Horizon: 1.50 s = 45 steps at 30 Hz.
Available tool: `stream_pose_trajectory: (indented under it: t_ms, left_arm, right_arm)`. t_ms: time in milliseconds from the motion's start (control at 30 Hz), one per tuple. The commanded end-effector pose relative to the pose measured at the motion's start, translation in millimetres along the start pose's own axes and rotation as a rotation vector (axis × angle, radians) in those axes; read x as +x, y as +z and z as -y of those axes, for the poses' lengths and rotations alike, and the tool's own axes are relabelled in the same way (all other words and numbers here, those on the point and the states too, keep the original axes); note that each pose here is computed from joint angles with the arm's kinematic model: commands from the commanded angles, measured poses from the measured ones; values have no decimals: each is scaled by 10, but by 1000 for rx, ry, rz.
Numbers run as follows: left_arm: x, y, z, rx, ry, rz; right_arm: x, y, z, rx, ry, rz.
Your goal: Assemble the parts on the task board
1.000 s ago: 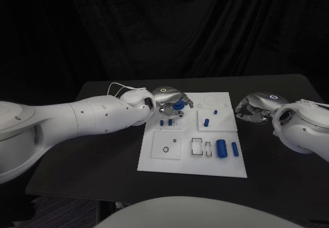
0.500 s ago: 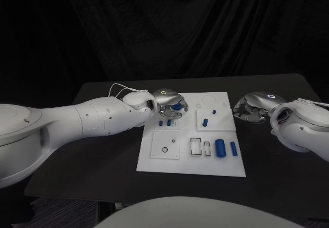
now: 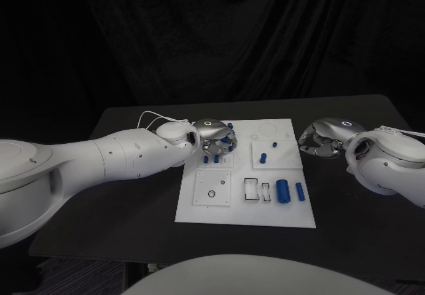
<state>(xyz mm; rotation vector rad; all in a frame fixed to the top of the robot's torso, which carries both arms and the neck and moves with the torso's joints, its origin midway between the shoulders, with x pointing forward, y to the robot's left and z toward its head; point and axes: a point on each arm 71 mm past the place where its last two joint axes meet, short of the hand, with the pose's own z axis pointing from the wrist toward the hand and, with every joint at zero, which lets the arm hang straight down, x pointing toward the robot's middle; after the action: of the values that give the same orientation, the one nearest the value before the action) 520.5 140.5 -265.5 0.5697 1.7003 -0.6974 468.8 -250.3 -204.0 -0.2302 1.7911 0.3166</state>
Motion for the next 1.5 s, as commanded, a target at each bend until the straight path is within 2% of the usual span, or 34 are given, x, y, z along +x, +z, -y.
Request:
stream_pose_trajectory:
  t_ms: [33, 600, 933, 1133, 1300, 1500]
  left_arm:
    - [14, 10, 20, 16, 0, -7]
    - [51, 36, 33, 30, 1, 1]
    - [51, 3, -2, 24, 8, 29]
    - [19, -55, -5, 39, 16, 81]
    - [-35, -149, 14, 55, 16, 121]
    - [-212, -300, -7, 61, 20, 155]
  right_arm:
    - [8, 1, -4, 6, 0, -2]
    - [13, 11, -17, 6, 9, -9]
    - [14, 10, -13, 8, 9, -10]
    - [14, 10, -11, 8, 8, -11]
    - [15, 8, -7, 8, 8, -12]
    - [15, -6, 17, 14, 8, -12]
